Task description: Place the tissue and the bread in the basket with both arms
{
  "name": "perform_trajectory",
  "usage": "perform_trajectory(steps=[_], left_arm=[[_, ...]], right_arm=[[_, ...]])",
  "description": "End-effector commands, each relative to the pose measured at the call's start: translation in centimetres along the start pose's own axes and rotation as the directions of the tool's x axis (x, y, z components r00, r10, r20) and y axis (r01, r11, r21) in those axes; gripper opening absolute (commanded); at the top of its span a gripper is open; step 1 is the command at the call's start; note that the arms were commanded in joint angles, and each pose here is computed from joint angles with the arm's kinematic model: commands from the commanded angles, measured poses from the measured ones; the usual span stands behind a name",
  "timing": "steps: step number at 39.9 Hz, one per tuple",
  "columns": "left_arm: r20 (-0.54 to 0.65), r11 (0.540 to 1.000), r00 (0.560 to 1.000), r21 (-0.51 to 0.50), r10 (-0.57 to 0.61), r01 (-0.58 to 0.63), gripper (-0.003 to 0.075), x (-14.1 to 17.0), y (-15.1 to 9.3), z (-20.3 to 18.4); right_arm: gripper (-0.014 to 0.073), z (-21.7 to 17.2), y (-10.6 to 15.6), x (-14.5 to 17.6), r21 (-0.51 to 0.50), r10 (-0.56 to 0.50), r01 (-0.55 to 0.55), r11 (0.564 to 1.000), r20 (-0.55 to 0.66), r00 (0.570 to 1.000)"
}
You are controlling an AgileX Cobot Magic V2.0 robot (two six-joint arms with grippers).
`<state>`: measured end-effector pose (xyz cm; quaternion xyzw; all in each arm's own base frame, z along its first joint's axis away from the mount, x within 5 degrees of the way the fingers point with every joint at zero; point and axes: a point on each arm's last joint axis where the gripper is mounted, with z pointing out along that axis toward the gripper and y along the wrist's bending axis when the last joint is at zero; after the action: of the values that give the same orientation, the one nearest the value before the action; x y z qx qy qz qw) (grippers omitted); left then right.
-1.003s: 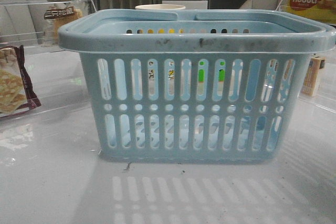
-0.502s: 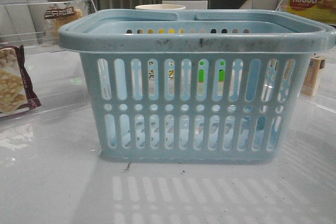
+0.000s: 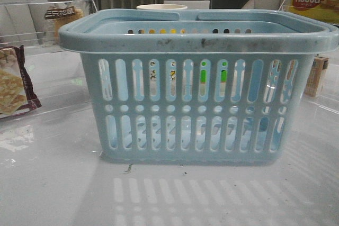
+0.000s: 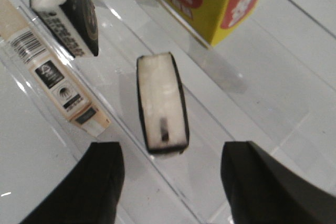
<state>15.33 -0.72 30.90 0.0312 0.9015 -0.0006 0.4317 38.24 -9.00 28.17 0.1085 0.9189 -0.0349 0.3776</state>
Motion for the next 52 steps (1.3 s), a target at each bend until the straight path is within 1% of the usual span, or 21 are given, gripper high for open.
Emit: perform_trajectory(steps=[1,4,6,10,13,15,17,21,26,32,35,39,40,46,52], left_arm=[[0.097,1.000,0.995,0.004,0.004,-0.004,0.0559,-1.4,-0.1,-0.6],[0.097,1.000,0.995,0.004,0.004,-0.004,0.0559,-1.4,-0.1,-0.6],[0.097,1.000,0.995,0.004,0.004,-0.004,0.0559,-1.4,-0.1,-0.6],[0.097,1.000,0.995,0.004,0.004,-0.004,0.0559,-1.4,-0.1,-0.6],[0.097,1.000,0.995,0.004,0.004,-0.004,0.0559,-1.4,-0.1,-0.6],[0.097,1.000,0.995,0.004,0.004,-0.004,0.0559,-1.4,-0.1,-0.6],[0.097,1.000,0.995,0.004,0.004,-0.004,0.0559,-1.4,-0.1,-0.6],[0.097,1.000,0.995,0.004,0.004,-0.004,0.0559,-1.4,-0.1,-0.6],[0.097,1.000,0.995,0.004,0.004,-0.004,0.0559,-1.4,-0.1,-0.6],[0.097,1.000,0.995,0.004,0.004,-0.004,0.0559,-1.4,-0.1,-0.6],[0.097,1.000,0.995,0.004,0.004,-0.004,0.0559,-1.4,-0.1,-0.6],[0.097,1.000,0.995,0.004,0.004,-0.004,0.0559,-1.4,-0.1,-0.6],[0.097,1.000,0.995,0.004,0.004,-0.004,0.0559,-1.4,-0.1,-0.6],[0.097,1.000,0.995,0.004,0.004,-0.004,0.0559,-1.4,-0.1,-0.6],[0.100,1.000,0.995,0.004,0.004,-0.004,0.0559,-1.4,-0.1,-0.6]], right_arm=[[0.0519,-0.7,-0.3,-2.9,0.012,-0.005,0.003,1.000,0.142,0.990],[0.0511,0.4,-0.4,-3.1,0.012,-0.005,0.003,1.000,0.140,0.990],[0.0468,0.9,-0.4,-3.2,0.012,-0.005,0.003,1.000,0.138,0.990],[0.0308,1.5,-0.4,-3.3,0.012,-0.005,0.003,1.000,0.140,0.990],[0.0212,1.4,-0.4,-3.5,0.013,-0.005,0.003,1.000,0.154,0.988],[0.0172,0.9,-0.3,-3.8,0.011,-0.006,0.004,1.000,0.164,0.986],[0.0159,0.2,-0.1,-4.1,0.007,-0.007,0.006,1.000,0.182,0.983],[0.0162,-1.9,0.7,-4.8,-0.008,-0.014,0.016,1.000,0.223,0.975],[0.0162,-5.9,2.0,-5.5,-0.032,-0.031,0.041,0.999,0.274,0.961],[0.0162,-11.3,3.9,-5.2,-0.073,-0.060,0.084,0.994,0.286,0.956],[0.0162,-14.0,4.8,-4.3,-0.097,-0.074,0.108,0.989,0.303,0.950],[0.0162,-17.8,5.7,-2.2,-0.130,-0.094,0.148,0.980,0.352,0.931],[0.0162,-18.1,6.0,-1.7,-0.138,-0.099,0.156,0.978,0.351,0.931],[0.0162,-22.2,6.8,3.3,-0.201,-0.131,0.225,0.954,0.395,0.909],[0.0162,-25.0,6.6,8.8,-0.262,-0.155,0.282,0.923,0.419,0.895]])
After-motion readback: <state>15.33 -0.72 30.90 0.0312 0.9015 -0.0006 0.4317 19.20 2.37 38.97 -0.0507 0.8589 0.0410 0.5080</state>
